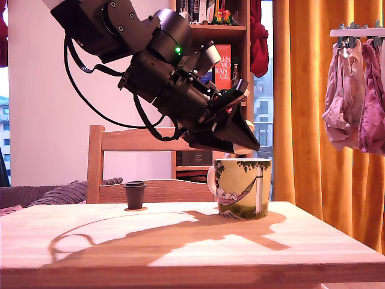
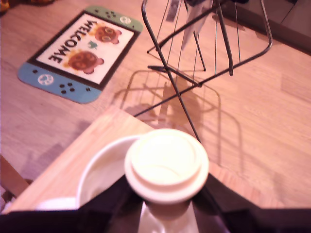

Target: Pick up the coffee capsules on the table and drop them inside the coffee cup

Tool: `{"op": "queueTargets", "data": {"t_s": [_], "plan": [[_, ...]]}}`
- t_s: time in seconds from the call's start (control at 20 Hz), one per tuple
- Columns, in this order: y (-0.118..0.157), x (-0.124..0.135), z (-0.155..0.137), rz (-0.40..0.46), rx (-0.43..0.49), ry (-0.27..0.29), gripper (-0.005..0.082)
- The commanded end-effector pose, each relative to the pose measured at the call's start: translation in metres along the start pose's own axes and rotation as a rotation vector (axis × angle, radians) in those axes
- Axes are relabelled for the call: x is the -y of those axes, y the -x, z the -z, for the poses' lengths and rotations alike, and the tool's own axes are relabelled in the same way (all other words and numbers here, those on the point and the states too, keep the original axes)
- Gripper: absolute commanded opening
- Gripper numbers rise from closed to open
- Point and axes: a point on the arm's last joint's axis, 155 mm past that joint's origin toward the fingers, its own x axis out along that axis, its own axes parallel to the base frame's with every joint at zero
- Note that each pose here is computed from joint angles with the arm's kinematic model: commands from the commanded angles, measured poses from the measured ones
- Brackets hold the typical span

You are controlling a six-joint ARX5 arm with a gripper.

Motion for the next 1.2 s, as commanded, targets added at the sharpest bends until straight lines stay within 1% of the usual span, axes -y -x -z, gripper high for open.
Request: {"op": "queueTargets", "data": {"t_s": [0.0,0.05,0.1,0.15,0.25,0.6,0.65,0.7,0.75,0.85,0.9,1.05,1.1,1.15], "plan": [[-0.007,0.000,0.004,0.009,-0.011,-0.007,0.0307],[-0.007,0.000,0.006,0.007,-0.017,-0.004,0.0460],[-0.007,0.000,0.009,0.007,-0.029,0.002,0.0565],[-0.007,0.000,0.012,0.007,-0.041,0.007,0.0594],[-0.006,0.000,0.016,0.007,-0.055,0.014,0.0594],[-0.006,0.001,0.015,0.014,-0.053,0.013,0.0577],[-0.006,0.001,0.015,0.014,-0.053,0.012,0.0540],[-0.006,0.001,0.015,0.014,-0.053,0.008,0.0479],[-0.006,0.003,0.014,0.020,-0.051,-0.007,0.0396],[-0.001,0.009,0.009,0.046,-0.042,-0.010,0.0204],[0.003,0.012,0.004,0.048,-0.034,-0.014,0.0132],[0.020,0.018,-0.012,0.043,-0.007,-0.037,0.0072],[0.026,0.018,-0.014,0.030,-0.013,-0.053,0.0044],[0.031,0.018,-0.014,0.017,-0.021,-0.055,0.0033]]}}
